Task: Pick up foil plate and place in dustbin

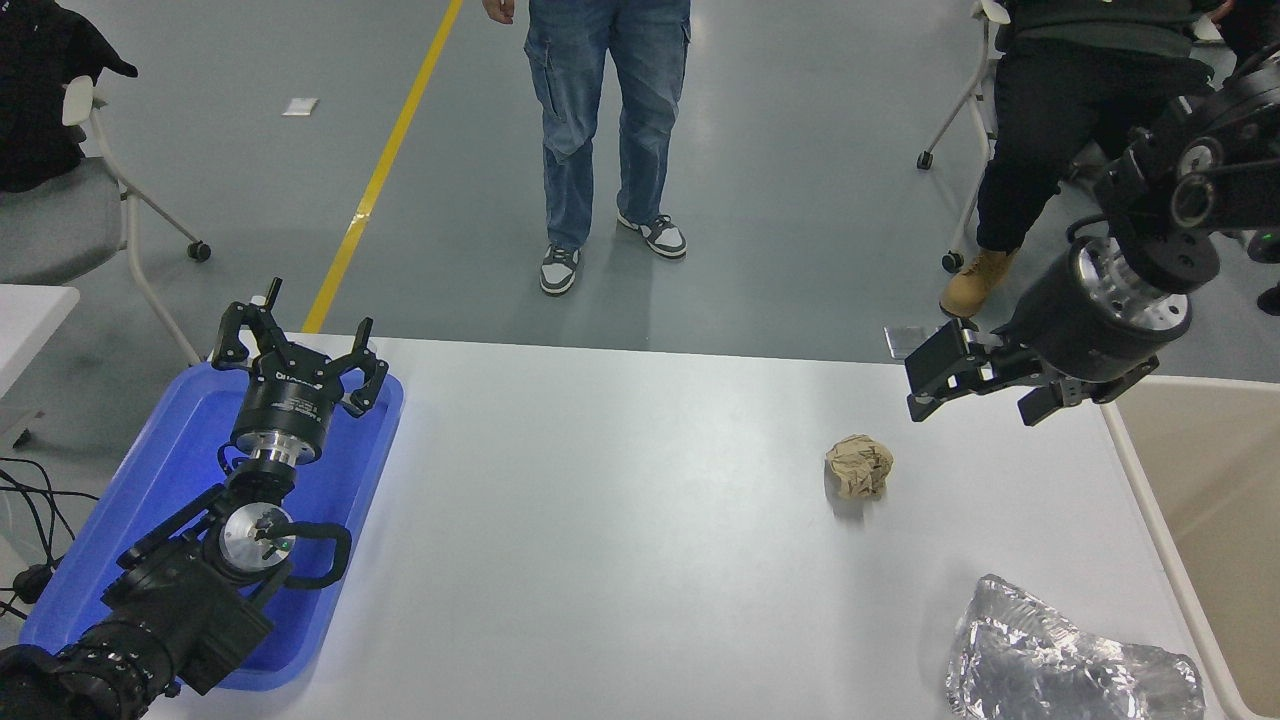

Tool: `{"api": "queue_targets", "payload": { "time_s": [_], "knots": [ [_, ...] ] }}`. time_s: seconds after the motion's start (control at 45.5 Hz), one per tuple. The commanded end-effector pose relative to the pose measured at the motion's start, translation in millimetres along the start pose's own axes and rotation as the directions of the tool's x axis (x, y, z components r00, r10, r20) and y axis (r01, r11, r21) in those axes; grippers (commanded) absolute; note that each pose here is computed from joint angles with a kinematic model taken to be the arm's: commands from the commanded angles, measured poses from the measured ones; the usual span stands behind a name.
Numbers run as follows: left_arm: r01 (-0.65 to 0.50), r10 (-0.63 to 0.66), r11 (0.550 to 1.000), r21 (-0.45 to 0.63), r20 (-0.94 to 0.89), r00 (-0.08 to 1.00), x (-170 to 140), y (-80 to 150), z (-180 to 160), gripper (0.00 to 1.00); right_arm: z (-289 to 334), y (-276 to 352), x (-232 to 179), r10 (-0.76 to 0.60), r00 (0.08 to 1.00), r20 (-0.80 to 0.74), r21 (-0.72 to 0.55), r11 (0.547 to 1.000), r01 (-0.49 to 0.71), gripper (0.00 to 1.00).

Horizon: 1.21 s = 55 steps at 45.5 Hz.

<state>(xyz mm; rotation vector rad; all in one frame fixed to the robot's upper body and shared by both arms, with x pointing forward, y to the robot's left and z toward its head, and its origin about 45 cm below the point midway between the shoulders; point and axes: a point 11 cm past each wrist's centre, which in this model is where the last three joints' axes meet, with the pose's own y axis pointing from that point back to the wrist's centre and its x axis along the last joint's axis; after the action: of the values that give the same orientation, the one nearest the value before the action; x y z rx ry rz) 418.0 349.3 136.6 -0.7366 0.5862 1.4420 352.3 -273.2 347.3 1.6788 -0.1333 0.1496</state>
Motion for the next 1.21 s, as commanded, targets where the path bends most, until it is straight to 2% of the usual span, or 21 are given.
{"api": "queue_targets", "payload": {
  "time_s": [0.0,0.308,0.396,0.527,0.769,1.187],
  "knots": [
    [0.001,-0.001,1.0,0.0,0.0,1.0,-0.6,-0.6,0.2,1.0,18.2,-2.2,9.4,0.03,0.998,0.051,0.007,1.0,-0.031,1.0],
    [0.0,0.0,1.0,0.001,0.0,1.0,0.0,0.0,-0.1,1.0,48.0,7.7,27.8,0.108,0.988,0.11,-0.015,0.994,-0.107,1.0],
    [0.002,-0.002,1.0,0.001,0.001,1.0,-0.6,-0.6,0.1,1.0,73.2,10.8,26.2,0.12,0.982,0.146,-0.07,0.991,-0.111,1.0],
    [0.001,-0.001,1.0,0.0,0.0,1.0,-0.6,-0.6,0.2,1.0,106.4,10.2,15.0,0.114,0.973,0.2,-0.136,0.987,-0.088,1.0],
    [0.0,0.0,1.0,-0.001,0.0,1.0,0.0,0.0,0.1,1.0,158.7,-1.1,-9.5,0.143,0.939,0.313,-0.148,0.984,-0.101,1.0],
    [0.0,0.0,1.0,0.001,0.0,1.0,0.0,0.0,-0.1,1.0,243.8,-40.3,-88.2,0.061,0.975,0.213,-0.283,0.959,0.002,1.0]
  ]
}}
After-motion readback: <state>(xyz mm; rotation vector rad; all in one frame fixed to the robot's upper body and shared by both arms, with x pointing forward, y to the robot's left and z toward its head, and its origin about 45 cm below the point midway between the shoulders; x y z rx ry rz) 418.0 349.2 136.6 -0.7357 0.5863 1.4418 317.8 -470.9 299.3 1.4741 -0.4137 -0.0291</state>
